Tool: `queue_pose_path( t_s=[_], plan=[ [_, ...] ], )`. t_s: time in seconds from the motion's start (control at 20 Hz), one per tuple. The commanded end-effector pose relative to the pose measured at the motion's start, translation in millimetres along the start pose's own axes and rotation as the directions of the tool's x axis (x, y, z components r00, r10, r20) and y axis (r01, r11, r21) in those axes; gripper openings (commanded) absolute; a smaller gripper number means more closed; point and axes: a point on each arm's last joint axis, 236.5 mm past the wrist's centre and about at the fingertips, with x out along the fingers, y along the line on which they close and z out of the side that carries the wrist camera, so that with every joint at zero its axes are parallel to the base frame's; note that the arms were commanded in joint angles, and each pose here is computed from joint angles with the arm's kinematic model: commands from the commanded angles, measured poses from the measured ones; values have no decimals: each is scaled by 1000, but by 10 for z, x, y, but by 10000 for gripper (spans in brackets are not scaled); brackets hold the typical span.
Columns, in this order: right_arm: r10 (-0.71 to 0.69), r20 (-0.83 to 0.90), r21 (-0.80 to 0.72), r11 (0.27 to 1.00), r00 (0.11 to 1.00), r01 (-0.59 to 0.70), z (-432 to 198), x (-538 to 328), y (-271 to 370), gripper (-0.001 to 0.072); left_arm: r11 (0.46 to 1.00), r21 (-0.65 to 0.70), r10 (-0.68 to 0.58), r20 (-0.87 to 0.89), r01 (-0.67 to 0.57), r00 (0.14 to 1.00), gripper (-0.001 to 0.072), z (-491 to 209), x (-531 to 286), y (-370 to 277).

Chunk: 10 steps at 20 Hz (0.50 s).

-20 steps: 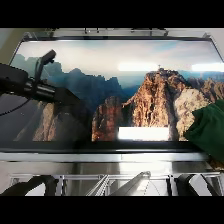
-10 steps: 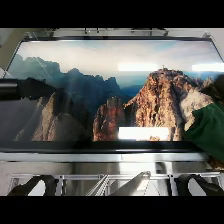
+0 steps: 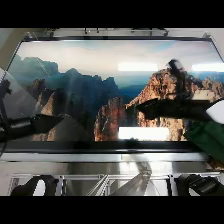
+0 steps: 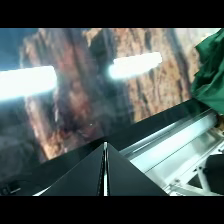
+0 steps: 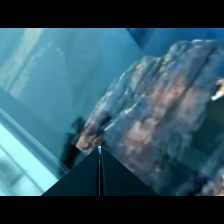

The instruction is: Fold the shirts.

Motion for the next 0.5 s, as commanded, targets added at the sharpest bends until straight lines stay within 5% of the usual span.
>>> queue_pose_path(
  t_s=[0.0, 0.45],
  plan=[
    [-4, 14, -44, 999, 1000, 5, -116, 181, 11, 25, 1000, -16, 11, 6, -11, 1000, 21, -274, 96, 91],
    [19, 3, 9, 1000, 1000, -19, -143, 181, 69, 26, 999, 18, 28, 54, -29, 998, 18, -228, 48, 54]
  ],
)
